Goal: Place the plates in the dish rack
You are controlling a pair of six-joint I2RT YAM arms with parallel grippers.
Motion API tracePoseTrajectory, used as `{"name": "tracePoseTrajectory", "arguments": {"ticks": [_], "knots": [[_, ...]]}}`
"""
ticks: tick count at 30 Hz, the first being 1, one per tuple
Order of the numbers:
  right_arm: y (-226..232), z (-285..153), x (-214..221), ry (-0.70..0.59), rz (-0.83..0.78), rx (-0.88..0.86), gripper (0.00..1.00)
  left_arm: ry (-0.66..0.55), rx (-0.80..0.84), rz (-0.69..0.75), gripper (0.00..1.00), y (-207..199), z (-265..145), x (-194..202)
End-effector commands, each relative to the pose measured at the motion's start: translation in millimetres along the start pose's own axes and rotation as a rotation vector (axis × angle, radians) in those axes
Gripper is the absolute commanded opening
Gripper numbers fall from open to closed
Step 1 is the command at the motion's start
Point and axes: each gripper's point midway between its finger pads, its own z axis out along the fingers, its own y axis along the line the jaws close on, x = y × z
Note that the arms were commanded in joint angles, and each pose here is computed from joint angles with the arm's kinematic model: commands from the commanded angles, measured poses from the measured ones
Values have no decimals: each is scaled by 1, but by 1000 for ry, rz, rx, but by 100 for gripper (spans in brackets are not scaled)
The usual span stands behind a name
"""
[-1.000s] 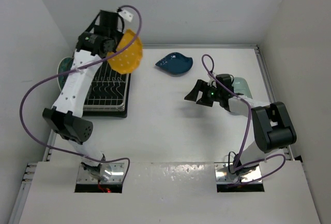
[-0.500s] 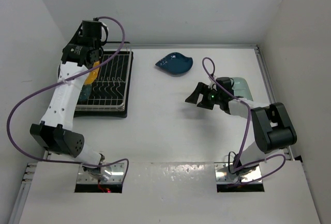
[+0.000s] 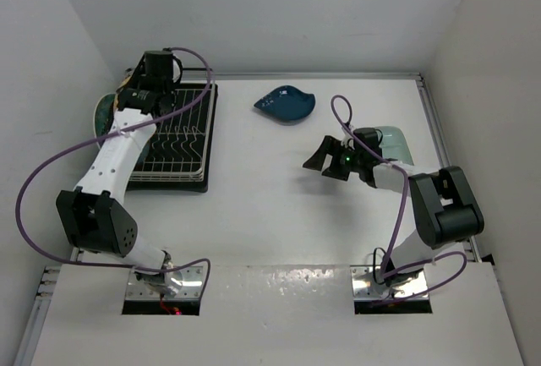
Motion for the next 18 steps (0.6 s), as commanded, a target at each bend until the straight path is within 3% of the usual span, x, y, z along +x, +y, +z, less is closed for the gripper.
{"name": "tracePoseTrajectory", "arguments": {"ticks": [1,9,18], "knots": [[3,1,-7,-26,-8,-22,87,-39,-219,-160,0,69,-23,-3],[3,1,-9,-24,-7,-25,87,-12,-234,-142,0,62,-19,9],[4,2,-14,-28,-9,-26,87,19,-164,-114,0,18,-8,31]]}}
